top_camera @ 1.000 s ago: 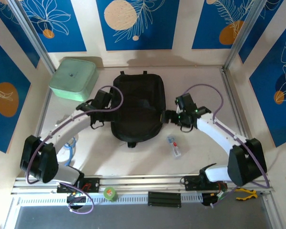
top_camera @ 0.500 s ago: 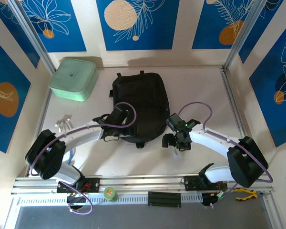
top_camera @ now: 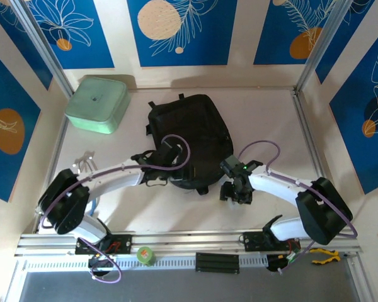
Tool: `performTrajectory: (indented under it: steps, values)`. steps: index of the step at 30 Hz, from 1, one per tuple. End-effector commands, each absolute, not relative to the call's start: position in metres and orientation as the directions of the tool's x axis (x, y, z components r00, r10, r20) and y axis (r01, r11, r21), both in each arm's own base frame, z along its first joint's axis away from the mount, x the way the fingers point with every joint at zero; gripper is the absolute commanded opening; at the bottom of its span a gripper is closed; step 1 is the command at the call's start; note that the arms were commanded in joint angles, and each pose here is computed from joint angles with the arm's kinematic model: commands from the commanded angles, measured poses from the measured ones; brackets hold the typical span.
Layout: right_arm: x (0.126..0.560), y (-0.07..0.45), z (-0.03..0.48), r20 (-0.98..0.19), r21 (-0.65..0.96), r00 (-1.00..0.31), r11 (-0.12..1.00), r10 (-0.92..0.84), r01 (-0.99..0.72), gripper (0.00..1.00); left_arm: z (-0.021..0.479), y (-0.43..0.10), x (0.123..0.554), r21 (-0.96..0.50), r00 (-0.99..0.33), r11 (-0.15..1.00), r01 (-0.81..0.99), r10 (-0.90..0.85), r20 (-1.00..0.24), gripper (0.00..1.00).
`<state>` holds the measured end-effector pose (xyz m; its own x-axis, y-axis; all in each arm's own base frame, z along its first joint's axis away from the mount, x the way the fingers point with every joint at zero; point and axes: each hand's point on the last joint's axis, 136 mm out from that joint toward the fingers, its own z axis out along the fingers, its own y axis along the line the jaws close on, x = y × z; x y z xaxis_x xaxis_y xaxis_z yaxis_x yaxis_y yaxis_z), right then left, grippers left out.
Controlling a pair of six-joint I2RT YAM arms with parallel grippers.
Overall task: Pack the student bag
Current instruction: Pick up the pencil case from the bottom-center of the table.
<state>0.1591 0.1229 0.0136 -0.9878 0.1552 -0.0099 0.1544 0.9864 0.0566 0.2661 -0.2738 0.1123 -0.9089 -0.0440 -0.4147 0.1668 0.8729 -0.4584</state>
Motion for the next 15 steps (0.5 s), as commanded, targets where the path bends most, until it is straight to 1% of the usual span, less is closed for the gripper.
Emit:
performTrajectory:
  steps: [1, 4, 5, 6, 9, 12, 15]
  values:
    - [0.154, 0.122, 0.007, 0.03, 0.022, -0.986, 0.986, 0.165, 0.166, 0.59, 0.136, -0.265, 0.279, -0.457, -0.881, 0.867, 0.2, -0.045, -0.47, 0.84]
    - [0.158, 0.121, 0.004, 0.027, 0.001, -0.986, 0.987, 0.164, 0.164, 0.53, 0.141, -0.273, 0.284, -0.459, -0.87, 0.85, 0.258, -0.003, -0.494, 0.84]
    - [0.159, 0.12, 0.004, 0.026, -0.009, -0.986, 0.986, 0.166, 0.166, 0.49, 0.142, -0.278, 0.285, -0.462, -0.868, 0.84, 0.283, 0.019, -0.497, 0.84]
    - [0.162, 0.12, 0.004, 0.023, -0.012, -0.986, 0.986, 0.168, 0.168, 0.45, 0.141, -0.283, 0.287, -0.464, -0.868, 0.833, 0.301, 0.038, -0.495, 0.84]
    - [0.166, 0.118, 0.006, 0.014, -0.023, -0.981, 0.981, 0.195, 0.194, 0.4, 0.136, -0.297, 0.292, -0.477, -0.877, 0.817, 0.325, 0.073, -0.475, 0.83]
    - [0.172, 0.116, 0.015, -0.023, -0.011, -0.977, 0.977, 0.214, 0.214, 0.38, 0.128, -0.313, 0.293, -0.519, -0.89, 0.785, 0.338, 0.087, -0.448, 0.8]
    - [0.18, 0.109, 0.03, -0.08, -0.001, -0.965, 0.969, 0.248, 0.249, 0.38, 0.114, -0.323, 0.293, -0.536, -0.899, 0.771, 0.345, 0.106, -0.425, 0.77]
